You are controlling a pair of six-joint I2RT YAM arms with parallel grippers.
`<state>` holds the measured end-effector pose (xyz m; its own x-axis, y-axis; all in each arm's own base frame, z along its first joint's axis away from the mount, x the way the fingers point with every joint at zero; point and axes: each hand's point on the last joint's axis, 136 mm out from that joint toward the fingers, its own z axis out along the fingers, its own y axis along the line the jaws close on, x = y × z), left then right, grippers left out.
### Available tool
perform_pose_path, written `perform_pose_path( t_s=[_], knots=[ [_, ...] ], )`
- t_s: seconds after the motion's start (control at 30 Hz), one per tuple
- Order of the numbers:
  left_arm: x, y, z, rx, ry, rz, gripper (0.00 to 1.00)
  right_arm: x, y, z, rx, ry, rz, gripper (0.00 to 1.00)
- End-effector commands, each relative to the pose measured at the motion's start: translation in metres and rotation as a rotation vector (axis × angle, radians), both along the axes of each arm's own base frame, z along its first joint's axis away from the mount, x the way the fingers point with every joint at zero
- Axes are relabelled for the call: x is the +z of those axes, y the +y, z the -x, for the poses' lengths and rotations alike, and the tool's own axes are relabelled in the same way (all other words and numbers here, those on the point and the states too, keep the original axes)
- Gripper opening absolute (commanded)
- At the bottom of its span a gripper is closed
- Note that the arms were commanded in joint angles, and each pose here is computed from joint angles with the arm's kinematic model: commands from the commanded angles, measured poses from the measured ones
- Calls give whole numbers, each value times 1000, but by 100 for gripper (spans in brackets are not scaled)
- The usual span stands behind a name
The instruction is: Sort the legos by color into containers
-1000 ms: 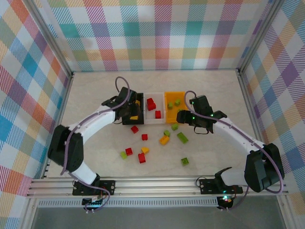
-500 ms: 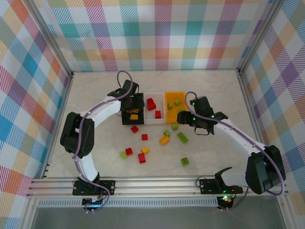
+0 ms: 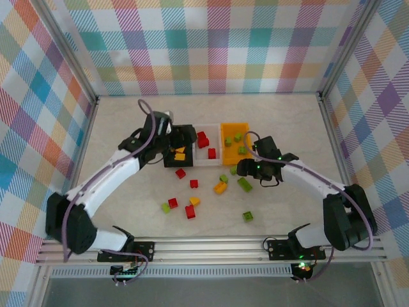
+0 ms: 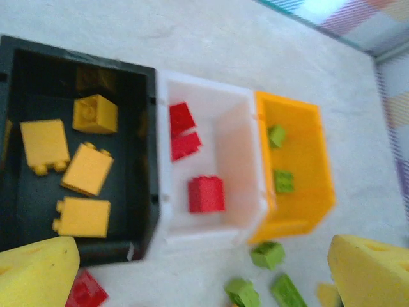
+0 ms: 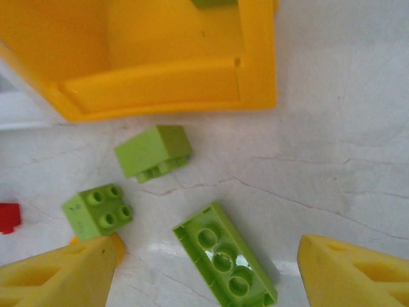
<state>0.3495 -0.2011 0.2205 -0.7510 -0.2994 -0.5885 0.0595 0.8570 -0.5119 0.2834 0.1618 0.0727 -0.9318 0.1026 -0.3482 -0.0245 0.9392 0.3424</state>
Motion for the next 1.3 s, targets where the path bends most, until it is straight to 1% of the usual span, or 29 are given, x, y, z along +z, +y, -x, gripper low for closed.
perform_pose_path(
  t_s=[0.0, 0.23, 0.33, 0.43, 0.53, 0.6, 0.8, 0.9, 1.0, 1.17, 1.27],
  knots=[
    [-20, 2, 33, -17, 53, 49, 100, -10, 10, 3, 44, 35, 2, 75],
    [-57, 28, 83, 16, 109, 79, 100, -40, 10, 14, 96, 124, 124, 73],
    [-67, 41, 95, 46, 115, 59, 100, -49, 10, 20, 131, 152, 189, 73],
    [-70, 50, 100, 69, 100, 48, 100, -56, 9, 25, 157, 176, 257, 70],
    [-70, 55, 102, 85, 92, 44, 100, -64, 5, 25, 176, 203, 340, 65],
    [-70, 57, 101, 89, 93, 38, 100, -68, 4, 26, 184, 215, 374, 59],
    [-72, 59, 101, 92, 97, 25, 100, -69, 11, 28, 193, 206, 359, 44],
    [-74, 60, 102, 92, 98, 28, 100, -58, 13, 26, 190, 167, 339, 39],
    [-75, 59, 103, 87, 96, 41, 100, -35, 13, 22, 178, 95, 316, 34],
    [-77, 60, 105, 85, 101, 40, 100, 27, 19, 7, 168, -78, 244, 31],
    [-79, 63, 107, 93, 107, 34, 100, 61, 29, -14, 164, -159, 207, 32]
  ],
)
